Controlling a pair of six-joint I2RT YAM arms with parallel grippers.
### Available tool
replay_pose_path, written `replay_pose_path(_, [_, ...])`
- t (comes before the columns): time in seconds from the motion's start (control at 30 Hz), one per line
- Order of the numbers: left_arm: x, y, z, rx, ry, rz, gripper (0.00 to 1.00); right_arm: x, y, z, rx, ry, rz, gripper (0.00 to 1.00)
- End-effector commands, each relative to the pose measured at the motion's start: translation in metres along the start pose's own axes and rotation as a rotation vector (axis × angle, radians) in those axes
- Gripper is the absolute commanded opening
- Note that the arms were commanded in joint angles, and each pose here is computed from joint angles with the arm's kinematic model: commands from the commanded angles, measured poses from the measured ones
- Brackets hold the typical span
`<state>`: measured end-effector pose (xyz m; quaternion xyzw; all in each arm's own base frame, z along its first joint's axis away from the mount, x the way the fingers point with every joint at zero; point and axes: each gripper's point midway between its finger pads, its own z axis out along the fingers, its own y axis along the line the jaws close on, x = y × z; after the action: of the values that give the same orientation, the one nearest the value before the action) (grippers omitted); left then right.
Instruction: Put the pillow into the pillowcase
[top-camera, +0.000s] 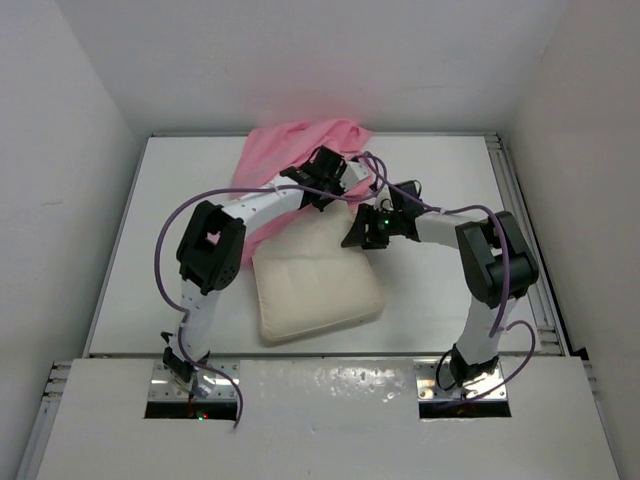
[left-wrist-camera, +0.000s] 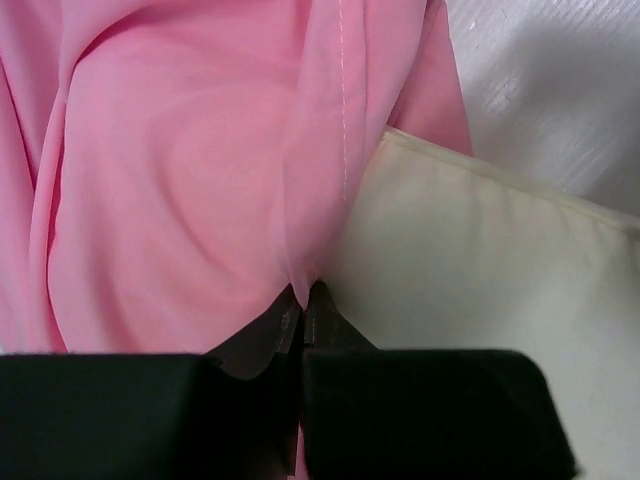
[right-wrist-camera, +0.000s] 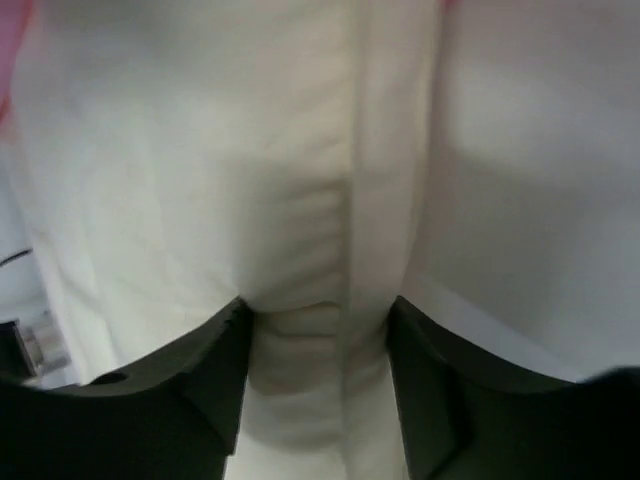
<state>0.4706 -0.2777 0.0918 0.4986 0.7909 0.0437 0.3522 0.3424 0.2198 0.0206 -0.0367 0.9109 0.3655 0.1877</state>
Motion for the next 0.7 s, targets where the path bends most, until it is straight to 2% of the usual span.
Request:
replay_pose_path(0.0, [0.000, -0.001, -0.001, 0.034, -0.028, -0.026, 0.00, 0.000, 0.024, 0.011, -0.098, -0.004, -0.040, 0.48])
replay_pose_path(0.07, [-0.001, -0.006, -0.003, 0.071, -0.042, -0.033, 0.00, -0.004, 0.030, 0.013, -0.122, -0.010, -0.025, 0.20])
replay_pose_path(0.1, [-0.006, -0.006, -0.007, 0.099, -0.068, -0.037, 0.00, -0.007, 0.032, 0.013, -0.122, -0.017, -0.018, 0.00])
replay_pose_path(0.2, [-0.019, 0.001, -0.023, 0.142, -0.119, -0.046, 0.00, -0.019, 0.043, 0.006, -0.128, -0.049, -0.043, 0.00])
replay_pose_path(0.3, [-0.047, 0.006, -0.057, 0.206, -0.182, -0.040, 0.00, -0.043, 0.063, -0.013, -0.119, -0.146, -0.106, 0.00])
replay_pose_path(0.4, [-0.083, -0.010, -0.112, 0.302, -0.308, 0.051, 0.00, -0.074, 0.097, -0.038, -0.111, -0.299, -0.211, 0.00])
replay_pose_path(0.5, [-0.099, -0.038, -0.146, 0.413, -0.352, 0.127, 0.00, -0.107, 0.134, -0.071, -0.138, -0.494, -0.268, 0.00])
replay_pose_path(0.6, [-0.104, -0.062, -0.173, 0.556, -0.400, 0.118, 0.00, -0.135, 0.152, -0.097, -0.159, -0.667, -0.236, 0.00])
replay_pose_path(0.67, [-0.102, -0.069, -0.182, 0.597, -0.404, 0.116, 0.00, -0.145, 0.144, -0.103, -0.124, -0.736, -0.173, 0.00])
